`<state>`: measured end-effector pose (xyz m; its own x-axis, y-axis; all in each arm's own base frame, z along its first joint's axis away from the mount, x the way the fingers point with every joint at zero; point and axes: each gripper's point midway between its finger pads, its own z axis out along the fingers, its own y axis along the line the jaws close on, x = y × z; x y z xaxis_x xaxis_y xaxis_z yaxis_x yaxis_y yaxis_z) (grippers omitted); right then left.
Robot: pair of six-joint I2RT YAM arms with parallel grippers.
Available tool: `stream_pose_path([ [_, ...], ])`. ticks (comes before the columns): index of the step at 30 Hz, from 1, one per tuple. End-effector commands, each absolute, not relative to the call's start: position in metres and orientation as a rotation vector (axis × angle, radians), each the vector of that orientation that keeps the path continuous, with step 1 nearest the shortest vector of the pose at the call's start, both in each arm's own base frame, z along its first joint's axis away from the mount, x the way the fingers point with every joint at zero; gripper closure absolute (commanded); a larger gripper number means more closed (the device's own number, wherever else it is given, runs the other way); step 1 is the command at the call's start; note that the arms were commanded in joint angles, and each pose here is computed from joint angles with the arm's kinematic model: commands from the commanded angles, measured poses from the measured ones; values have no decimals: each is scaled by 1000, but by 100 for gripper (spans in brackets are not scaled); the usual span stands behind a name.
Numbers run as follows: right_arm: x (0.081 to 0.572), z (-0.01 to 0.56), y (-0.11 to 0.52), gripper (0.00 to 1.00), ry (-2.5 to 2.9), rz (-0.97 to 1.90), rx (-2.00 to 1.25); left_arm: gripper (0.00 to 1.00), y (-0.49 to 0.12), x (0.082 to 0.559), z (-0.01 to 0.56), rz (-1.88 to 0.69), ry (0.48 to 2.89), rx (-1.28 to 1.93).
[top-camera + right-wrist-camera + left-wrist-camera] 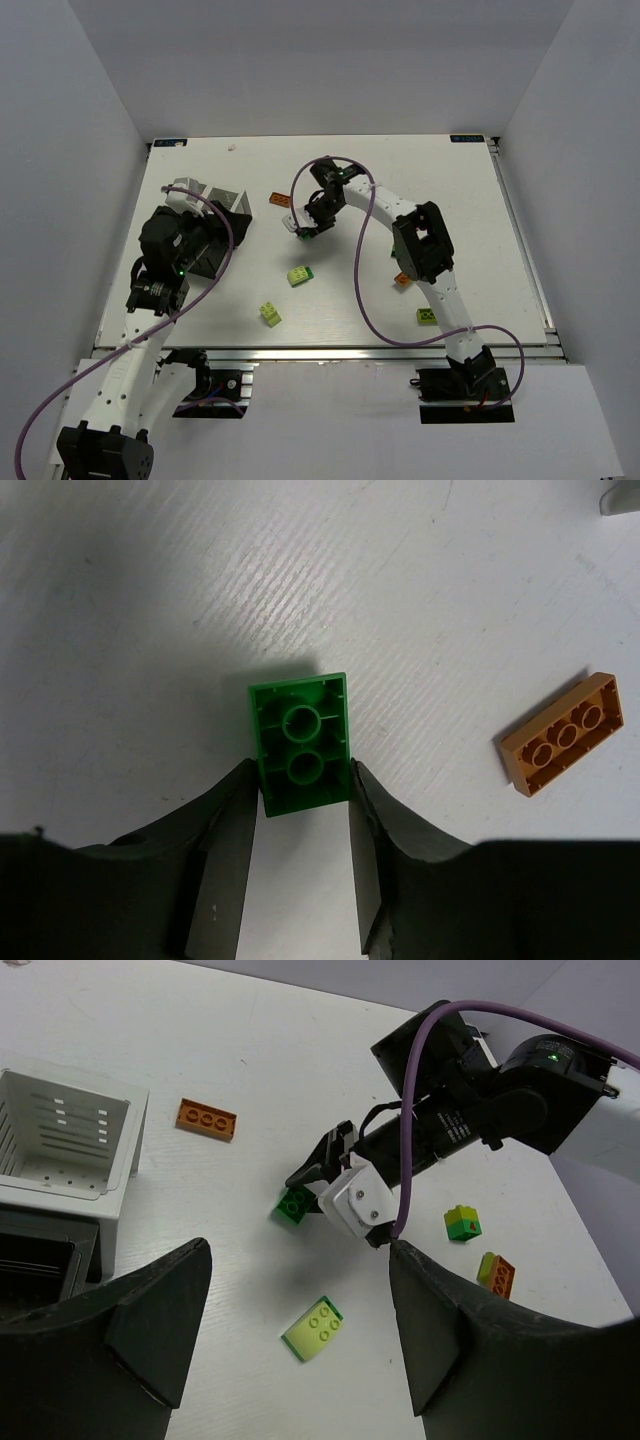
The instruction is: Sort the legos into containers by color
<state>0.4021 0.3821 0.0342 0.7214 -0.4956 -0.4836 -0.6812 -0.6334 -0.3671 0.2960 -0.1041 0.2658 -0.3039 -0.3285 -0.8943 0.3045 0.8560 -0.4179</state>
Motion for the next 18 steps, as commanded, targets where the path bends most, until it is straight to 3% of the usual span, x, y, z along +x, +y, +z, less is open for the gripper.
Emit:
stream_pose_path([
  [1, 382, 36, 374, 77, 946, 518, -2403, 19, -110, 294, 265, -658, 1772, 3],
  [6, 366, 76, 370, 87, 984, 538, -2286, 19, -124, 290, 266, -751, 1763, 48],
  [13, 321, 117, 354, 93, 1234, 677, -2037, 19, -139, 287, 264, -864, 1751, 72],
  [18, 289, 138, 331, 94, 1334, 675, -1881, 19, -167, 285, 244, -1113, 1818, 71],
])
